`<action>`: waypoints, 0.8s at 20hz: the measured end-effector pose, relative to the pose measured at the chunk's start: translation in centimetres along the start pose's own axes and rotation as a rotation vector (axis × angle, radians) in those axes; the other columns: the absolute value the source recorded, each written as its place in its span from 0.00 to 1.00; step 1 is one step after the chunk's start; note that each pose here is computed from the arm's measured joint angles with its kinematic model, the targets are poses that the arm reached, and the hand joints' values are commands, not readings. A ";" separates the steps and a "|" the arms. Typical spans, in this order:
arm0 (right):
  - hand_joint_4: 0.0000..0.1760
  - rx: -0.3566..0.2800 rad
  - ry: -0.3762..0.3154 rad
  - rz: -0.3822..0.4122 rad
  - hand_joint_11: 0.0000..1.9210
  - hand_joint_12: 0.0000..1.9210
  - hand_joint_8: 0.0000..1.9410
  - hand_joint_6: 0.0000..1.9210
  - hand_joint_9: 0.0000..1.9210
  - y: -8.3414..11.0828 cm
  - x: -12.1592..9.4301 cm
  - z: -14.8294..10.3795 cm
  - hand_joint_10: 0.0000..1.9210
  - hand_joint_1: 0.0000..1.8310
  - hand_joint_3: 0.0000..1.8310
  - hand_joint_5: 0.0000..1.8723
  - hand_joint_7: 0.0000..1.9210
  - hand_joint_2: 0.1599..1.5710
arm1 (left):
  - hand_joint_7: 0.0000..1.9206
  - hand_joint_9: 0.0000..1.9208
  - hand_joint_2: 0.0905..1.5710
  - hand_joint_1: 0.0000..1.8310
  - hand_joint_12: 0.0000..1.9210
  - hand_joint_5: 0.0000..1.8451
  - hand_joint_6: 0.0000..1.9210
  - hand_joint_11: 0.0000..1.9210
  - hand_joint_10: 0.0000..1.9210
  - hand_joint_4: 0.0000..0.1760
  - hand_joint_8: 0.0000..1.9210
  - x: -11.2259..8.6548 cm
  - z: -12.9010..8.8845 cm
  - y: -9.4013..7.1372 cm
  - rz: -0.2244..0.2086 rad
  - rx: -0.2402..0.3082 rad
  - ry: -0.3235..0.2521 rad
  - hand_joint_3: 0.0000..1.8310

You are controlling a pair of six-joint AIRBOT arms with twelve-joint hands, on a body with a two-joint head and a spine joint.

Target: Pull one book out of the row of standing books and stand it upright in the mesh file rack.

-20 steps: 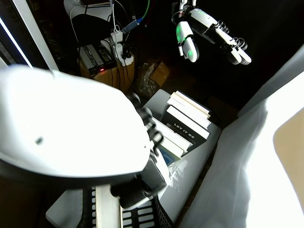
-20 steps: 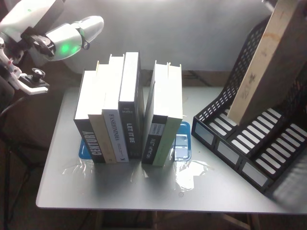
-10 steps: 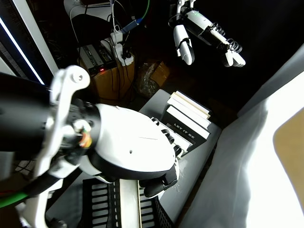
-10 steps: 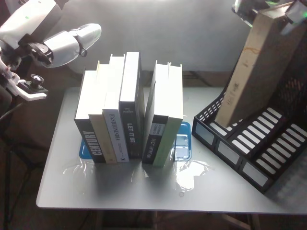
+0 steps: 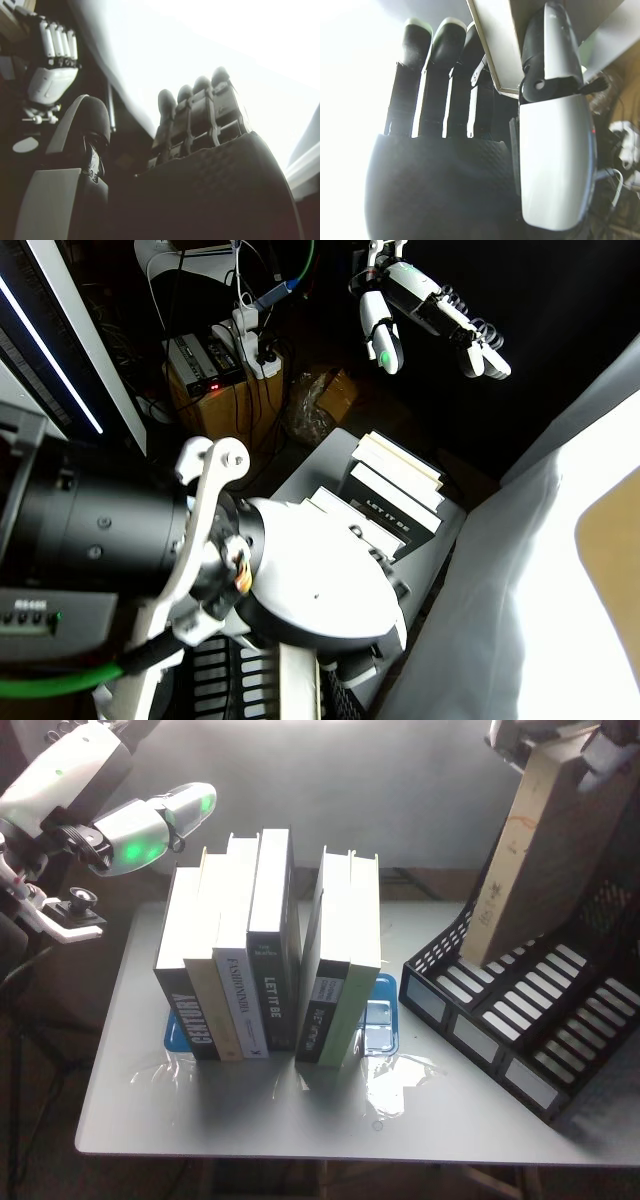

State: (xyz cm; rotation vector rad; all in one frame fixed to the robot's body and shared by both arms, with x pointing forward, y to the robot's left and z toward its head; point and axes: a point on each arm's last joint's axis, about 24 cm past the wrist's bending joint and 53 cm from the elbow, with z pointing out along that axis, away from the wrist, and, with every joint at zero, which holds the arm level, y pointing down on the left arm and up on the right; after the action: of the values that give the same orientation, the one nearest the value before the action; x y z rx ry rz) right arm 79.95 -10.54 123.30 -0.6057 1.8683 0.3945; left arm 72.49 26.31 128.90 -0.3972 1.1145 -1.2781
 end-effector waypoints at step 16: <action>0.00 0.128 0.047 0.065 0.45 0.98 0.76 0.56 0.47 -5.0 3.9 2.0 0.85 0.68 0.00 0.43 0.43 0.74 | 0.04 0.00 0.89 0.38 0.00 0.00 0.25 0.00 0.00 0.00 0.03 0.7 -0.6 -0.4 -0.031 0.043 0.004 0.00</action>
State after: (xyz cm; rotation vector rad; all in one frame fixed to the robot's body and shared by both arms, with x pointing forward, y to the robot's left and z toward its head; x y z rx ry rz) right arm 83.24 -14.41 119.00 -0.4724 1.9458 0.3018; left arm 71.66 25.73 128.65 -0.3807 1.0862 -1.3283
